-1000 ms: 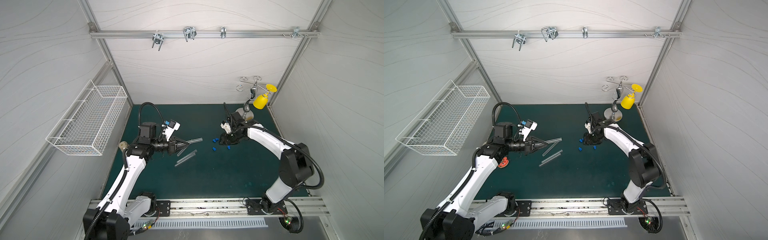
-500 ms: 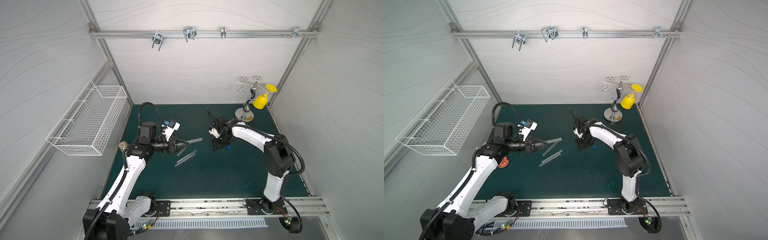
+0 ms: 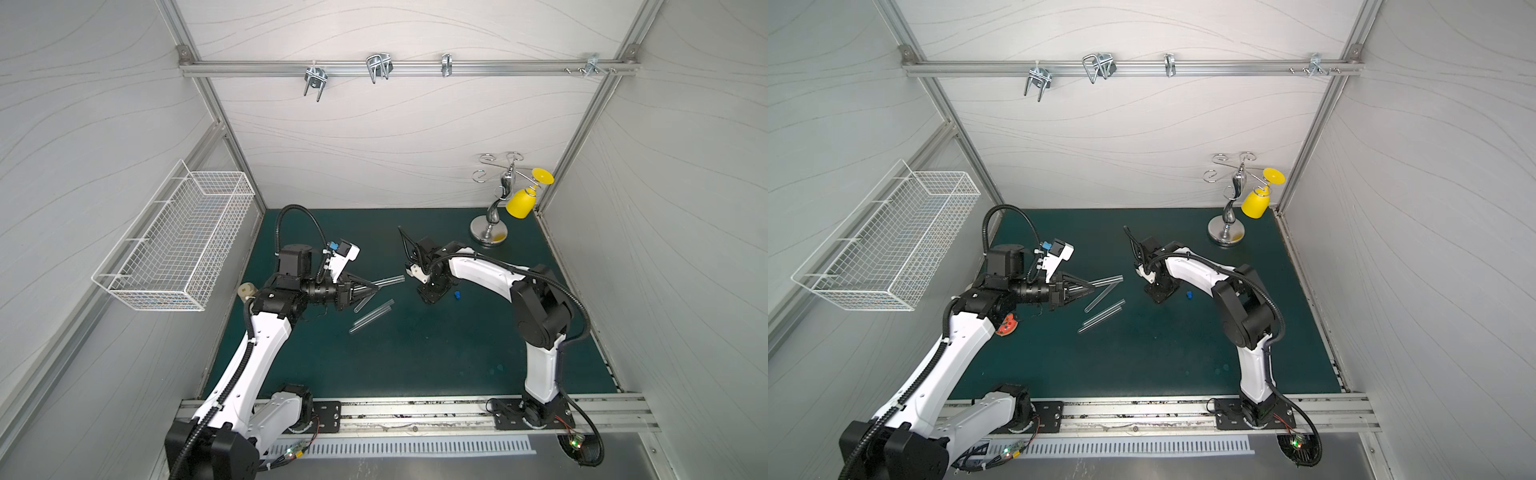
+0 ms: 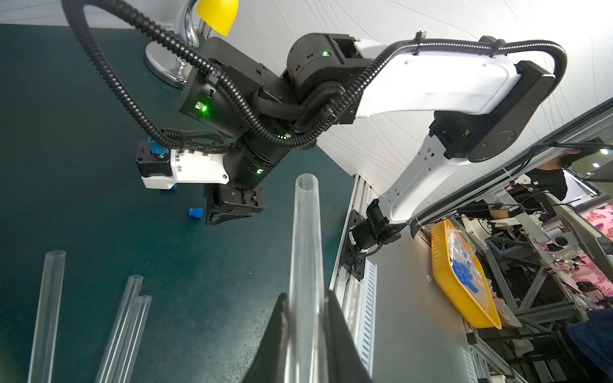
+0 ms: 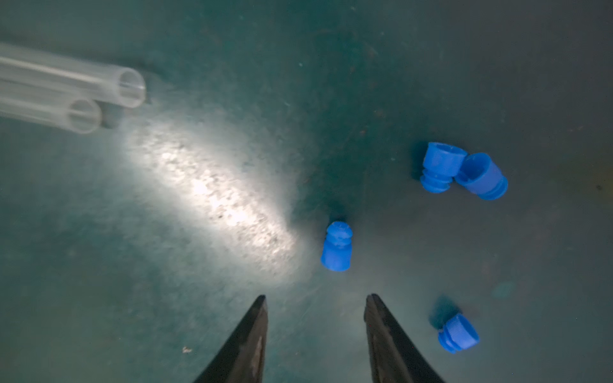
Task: Insert stoppers into test tubes
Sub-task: Pick up the stopper from the center of the board.
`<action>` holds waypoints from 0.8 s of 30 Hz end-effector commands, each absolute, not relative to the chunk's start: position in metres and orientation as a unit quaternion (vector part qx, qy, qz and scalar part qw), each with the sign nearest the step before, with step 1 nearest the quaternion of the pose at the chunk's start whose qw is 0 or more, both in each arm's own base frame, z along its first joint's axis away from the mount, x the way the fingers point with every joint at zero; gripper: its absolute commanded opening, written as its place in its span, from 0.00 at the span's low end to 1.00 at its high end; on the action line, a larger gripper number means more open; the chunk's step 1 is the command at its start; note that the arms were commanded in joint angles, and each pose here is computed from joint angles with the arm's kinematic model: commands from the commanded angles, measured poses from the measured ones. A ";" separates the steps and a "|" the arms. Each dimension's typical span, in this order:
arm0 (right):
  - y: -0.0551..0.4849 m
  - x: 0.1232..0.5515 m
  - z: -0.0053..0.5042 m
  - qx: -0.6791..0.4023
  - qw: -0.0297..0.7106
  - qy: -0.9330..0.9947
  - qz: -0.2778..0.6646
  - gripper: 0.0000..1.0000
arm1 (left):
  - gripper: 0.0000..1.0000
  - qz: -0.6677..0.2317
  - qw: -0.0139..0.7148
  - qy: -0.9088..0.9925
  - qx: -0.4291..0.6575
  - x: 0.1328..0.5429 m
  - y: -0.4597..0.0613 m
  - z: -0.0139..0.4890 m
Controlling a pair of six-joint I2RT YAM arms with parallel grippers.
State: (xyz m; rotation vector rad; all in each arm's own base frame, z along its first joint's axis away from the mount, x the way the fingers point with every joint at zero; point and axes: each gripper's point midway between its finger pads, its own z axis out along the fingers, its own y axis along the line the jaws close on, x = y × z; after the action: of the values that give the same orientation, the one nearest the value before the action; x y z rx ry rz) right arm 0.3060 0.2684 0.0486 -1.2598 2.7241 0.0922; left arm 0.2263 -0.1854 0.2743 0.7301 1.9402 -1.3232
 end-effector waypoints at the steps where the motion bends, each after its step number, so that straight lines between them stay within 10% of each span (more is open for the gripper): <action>1: 0.266 0.307 0.037 -0.427 0.050 0.902 0.021 0.48 | 0.05 -0.504 0.349 0.736 0.288 0.227 -0.185 0.281; 24: 0.264 0.315 0.022 -0.401 0.037 0.915 0.030 0.39 | 0.06 -0.505 0.346 0.737 0.286 0.228 -0.185 0.280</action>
State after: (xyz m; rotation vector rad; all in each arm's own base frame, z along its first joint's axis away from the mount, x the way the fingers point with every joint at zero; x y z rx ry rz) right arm 0.3129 0.2606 0.0245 -1.2319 2.7949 0.0696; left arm 0.2264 -0.1854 0.2742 0.7284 1.9417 -1.3239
